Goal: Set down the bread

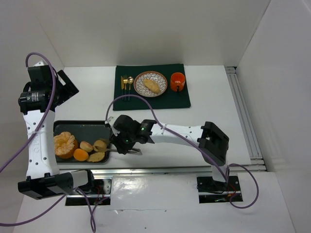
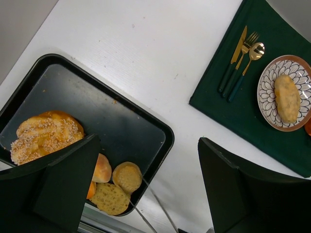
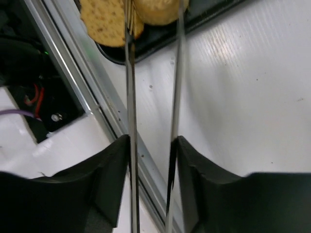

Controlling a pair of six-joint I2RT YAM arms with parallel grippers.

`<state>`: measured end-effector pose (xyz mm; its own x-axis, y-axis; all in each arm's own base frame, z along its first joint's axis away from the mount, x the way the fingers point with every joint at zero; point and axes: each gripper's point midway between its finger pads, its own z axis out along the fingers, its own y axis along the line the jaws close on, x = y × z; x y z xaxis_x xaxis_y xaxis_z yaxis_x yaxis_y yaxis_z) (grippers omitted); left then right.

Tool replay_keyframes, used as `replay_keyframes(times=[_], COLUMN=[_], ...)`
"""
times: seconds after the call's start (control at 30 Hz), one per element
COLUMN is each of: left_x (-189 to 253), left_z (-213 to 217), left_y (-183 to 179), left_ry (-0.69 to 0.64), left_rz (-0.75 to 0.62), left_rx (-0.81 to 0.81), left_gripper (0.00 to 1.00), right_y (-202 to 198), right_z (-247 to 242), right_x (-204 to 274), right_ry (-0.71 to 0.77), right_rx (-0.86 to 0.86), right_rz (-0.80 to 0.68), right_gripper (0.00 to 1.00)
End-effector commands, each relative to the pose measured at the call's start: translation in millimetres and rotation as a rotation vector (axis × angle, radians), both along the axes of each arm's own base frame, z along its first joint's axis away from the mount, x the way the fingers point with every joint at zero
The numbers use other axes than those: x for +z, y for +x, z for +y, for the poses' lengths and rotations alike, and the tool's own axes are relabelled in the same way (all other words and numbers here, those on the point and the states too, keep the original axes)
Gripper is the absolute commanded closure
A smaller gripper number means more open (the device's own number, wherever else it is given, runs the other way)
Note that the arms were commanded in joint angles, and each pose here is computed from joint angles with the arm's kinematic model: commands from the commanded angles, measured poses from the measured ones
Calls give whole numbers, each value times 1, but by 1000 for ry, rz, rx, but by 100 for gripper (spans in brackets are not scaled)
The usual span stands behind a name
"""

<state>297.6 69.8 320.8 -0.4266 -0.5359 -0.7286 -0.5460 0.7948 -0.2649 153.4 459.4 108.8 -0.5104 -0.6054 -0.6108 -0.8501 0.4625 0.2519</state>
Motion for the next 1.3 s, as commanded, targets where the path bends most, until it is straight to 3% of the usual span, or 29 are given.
replay_keyframes(times=[0.0, 0.13, 0.2, 0.3, 0.5, 0.8, 1.07, 1.27], left_x=[14, 18, 18, 18, 18, 17, 17, 17], left_z=[0, 0, 0, 0, 0, -2, -2, 0], left_y=[2, 2, 2, 2, 2, 9, 10, 9], left_ry=[26, 28, 28, 28, 28, 15, 15, 21], left_rz=[-61, -70, -70, -70, -70, -63, -63, -62], left_rx=[-18, -18, -18, -18, -18, -33, -33, -26], left_gripper=[5, 5, 5, 5, 5, 5, 5, 5], right_y=[-2, 1, 5, 12, 59, 215, 310, 327], right_z=[27, 24, 22, 21, 5, -92, -138, -133], right_x=[39, 48, 49, 69, 121, 164, 124, 105], right_ry=[105, 74, 63, 98, 206, 321, 231, 229], right_rx=[70, 93, 82, 55, -94, -593, -761, -732], right_rz=[-35, -62, -85, -129, -216, -317, -338, -301], right_gripper=[54, 63, 78, 84, 85, 86, 85, 83])
